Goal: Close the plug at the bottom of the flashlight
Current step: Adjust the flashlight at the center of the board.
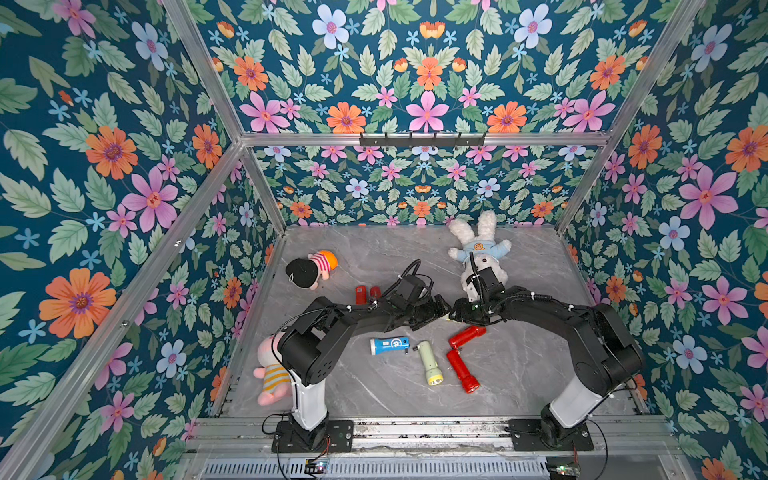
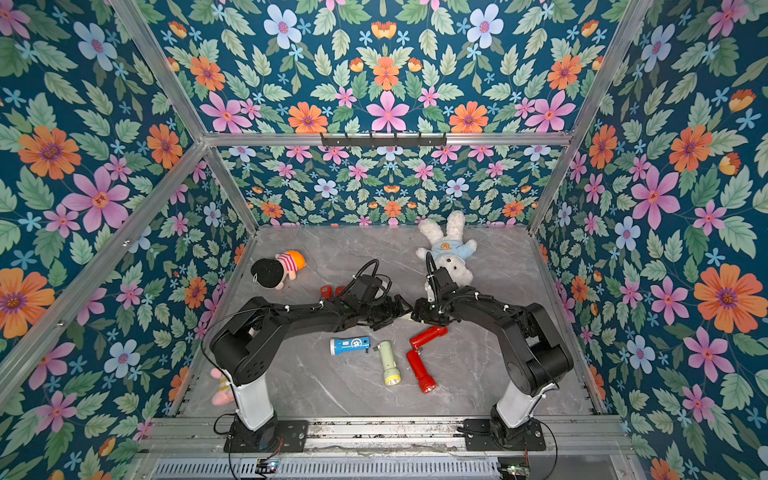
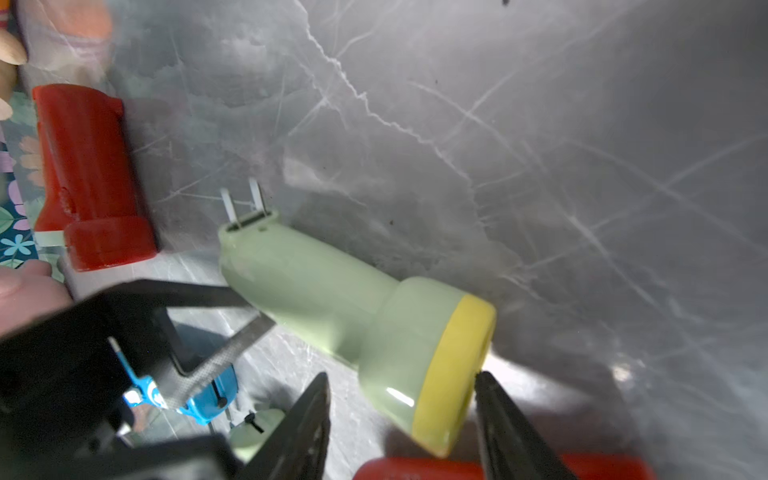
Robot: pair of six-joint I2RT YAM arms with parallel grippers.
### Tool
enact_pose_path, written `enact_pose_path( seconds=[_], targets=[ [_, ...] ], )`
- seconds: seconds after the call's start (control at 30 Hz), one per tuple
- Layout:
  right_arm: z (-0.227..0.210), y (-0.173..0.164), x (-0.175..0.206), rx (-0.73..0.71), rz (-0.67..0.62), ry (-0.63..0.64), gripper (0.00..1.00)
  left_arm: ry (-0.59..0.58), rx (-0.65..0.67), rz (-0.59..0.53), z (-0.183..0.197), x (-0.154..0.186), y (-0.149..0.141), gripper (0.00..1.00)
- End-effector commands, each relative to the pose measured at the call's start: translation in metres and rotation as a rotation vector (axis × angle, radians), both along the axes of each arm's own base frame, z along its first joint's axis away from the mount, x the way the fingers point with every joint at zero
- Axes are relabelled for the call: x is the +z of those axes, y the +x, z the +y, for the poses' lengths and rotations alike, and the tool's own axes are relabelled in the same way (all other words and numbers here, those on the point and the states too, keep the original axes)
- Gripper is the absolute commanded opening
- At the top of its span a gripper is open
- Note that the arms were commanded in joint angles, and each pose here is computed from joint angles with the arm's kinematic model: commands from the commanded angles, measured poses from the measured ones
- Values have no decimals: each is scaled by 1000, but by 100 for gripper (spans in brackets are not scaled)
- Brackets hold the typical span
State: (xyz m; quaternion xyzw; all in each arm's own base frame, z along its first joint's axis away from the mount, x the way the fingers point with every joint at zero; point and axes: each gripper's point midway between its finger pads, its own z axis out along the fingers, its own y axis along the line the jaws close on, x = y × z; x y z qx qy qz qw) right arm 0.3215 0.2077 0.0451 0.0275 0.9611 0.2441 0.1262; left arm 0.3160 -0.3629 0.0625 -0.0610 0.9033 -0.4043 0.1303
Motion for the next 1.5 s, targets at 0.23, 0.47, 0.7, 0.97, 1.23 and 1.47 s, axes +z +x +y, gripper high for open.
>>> enact_pose_path(
  seconds=[0.23, 0.47, 0.7, 0.97, 1.23, 1.47],
  targets=[
    [24, 4, 6, 40, -12, 76, 58, 16, 48, -28, 10, 2, 47, 96],
    [55, 7, 12, 98, -10, 154, 58, 45, 63, -71, 15, 15, 71, 96],
    [80, 4, 28, 142, -32, 209, 57, 50, 86, -98, 25, 29, 92, 96],
    [40, -2, 96, 104, -238, 141, 59, 187, 81, -117, 49, 43, 84, 96],
    [-42, 7, 105, -88, -299, 28, 62, 345, 89, -100, 52, 26, 69, 96],
    [-50, 11, 97, -88, -315, -16, 63, 416, 108, -46, 42, 0, 70, 95]
  ],
)
